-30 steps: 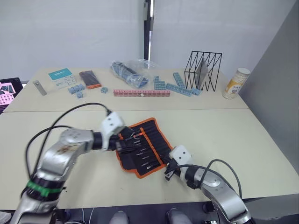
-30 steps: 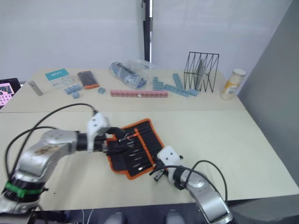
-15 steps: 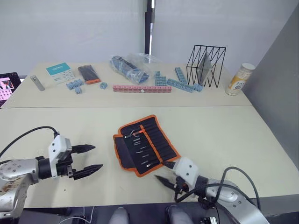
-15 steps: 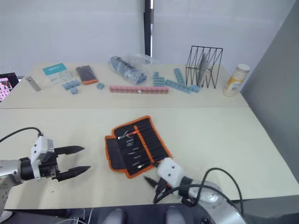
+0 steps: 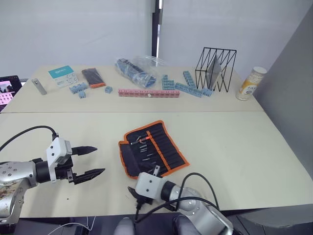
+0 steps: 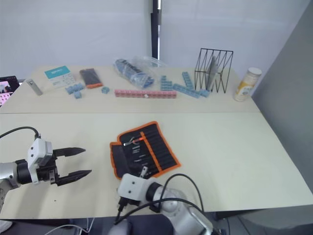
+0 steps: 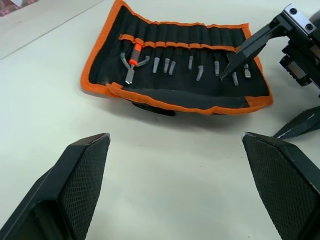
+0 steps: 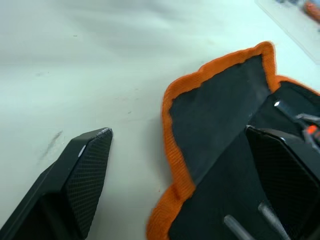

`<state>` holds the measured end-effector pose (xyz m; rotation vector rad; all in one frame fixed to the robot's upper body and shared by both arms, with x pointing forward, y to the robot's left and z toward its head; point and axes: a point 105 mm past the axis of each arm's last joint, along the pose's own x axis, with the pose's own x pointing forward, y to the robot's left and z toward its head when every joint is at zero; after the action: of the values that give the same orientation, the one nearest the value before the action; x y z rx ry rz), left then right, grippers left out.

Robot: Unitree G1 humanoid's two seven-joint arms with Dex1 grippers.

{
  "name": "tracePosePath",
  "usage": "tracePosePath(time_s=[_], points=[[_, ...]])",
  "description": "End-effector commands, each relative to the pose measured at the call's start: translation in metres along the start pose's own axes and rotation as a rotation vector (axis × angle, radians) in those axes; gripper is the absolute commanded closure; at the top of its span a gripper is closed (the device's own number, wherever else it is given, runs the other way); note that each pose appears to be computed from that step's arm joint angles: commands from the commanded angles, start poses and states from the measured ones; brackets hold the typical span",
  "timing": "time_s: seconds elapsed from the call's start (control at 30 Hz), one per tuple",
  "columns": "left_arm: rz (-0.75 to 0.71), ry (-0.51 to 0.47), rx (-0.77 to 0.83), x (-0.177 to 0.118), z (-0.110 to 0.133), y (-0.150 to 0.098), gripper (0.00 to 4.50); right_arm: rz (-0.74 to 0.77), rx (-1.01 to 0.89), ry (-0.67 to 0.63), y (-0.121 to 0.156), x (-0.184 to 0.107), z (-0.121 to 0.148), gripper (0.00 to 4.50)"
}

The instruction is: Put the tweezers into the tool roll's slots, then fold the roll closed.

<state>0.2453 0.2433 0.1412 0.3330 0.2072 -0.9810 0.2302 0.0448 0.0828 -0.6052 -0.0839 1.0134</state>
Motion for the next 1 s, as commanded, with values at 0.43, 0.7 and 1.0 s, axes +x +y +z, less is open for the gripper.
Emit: tracePosePath(time_s=[0.43, 0.7, 1.0], points=[[0.035, 0.008, 0.015, 0.0, 0.003, 0.006, 0.0, -0.053, -0.001, -0.043, -0.011, -0.003, 0.003, 3.95], [0.038, 0.003, 0.016, 0.005, 0.002, 0.007, 0.0, 0.025, 0.061, -0.072, -0.005, -0.016, -0.001, 4.47], [-0.047, -0.013, 0.041, 0.026, 0.006, 0.006, 0.0, 0.085, 0.106, -0.074, -0.007, -0.043, -0.01, 4.47]])
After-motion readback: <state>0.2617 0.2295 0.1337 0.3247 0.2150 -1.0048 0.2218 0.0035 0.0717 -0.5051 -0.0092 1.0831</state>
